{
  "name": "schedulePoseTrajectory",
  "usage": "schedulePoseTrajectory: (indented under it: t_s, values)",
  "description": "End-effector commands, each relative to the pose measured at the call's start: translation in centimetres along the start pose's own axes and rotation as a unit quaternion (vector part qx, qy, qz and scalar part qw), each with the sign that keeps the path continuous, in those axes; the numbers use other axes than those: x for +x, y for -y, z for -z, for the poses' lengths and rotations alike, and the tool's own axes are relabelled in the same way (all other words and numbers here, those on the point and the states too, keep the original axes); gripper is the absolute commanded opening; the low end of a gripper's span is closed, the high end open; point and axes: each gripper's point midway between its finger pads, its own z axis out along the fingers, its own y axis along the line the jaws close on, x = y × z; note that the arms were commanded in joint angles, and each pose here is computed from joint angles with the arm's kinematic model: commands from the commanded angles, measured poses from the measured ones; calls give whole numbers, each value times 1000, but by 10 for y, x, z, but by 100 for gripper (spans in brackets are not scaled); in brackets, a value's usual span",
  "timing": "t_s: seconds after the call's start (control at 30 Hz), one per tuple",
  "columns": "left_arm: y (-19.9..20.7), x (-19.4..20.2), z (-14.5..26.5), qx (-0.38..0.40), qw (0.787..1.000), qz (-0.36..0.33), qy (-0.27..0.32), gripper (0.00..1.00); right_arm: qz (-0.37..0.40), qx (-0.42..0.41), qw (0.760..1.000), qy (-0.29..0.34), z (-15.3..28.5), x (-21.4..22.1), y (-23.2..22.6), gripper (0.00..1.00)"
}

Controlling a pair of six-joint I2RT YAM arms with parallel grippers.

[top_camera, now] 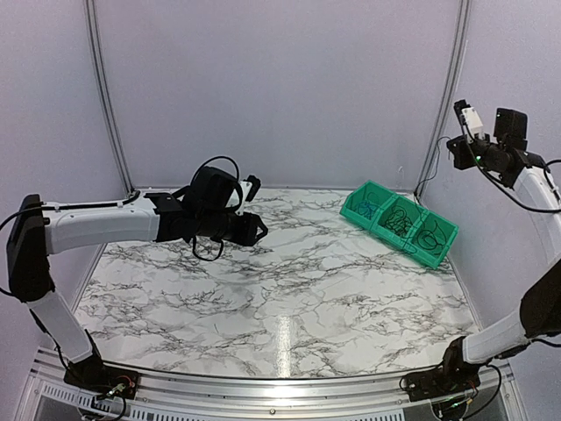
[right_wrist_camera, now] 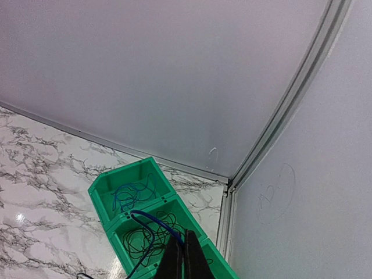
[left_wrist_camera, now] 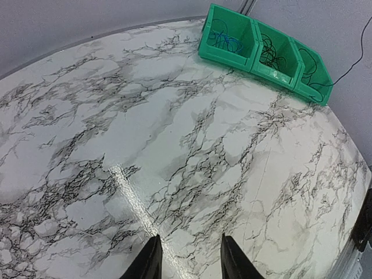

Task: Untangle the cables

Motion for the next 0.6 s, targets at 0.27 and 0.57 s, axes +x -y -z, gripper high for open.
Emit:
schedulePoseTrajectory:
  t_s: [0.27, 0.57]
  values:
    - [11, -11, 7, 24, 1000, -15, 11, 36, -19, 87, 996, 21, 42, -2, 70, 0]
    - [11, -7, 3, 26, 1000, -15, 5, 36, -29, 99, 994, -45, -2, 64, 86, 0]
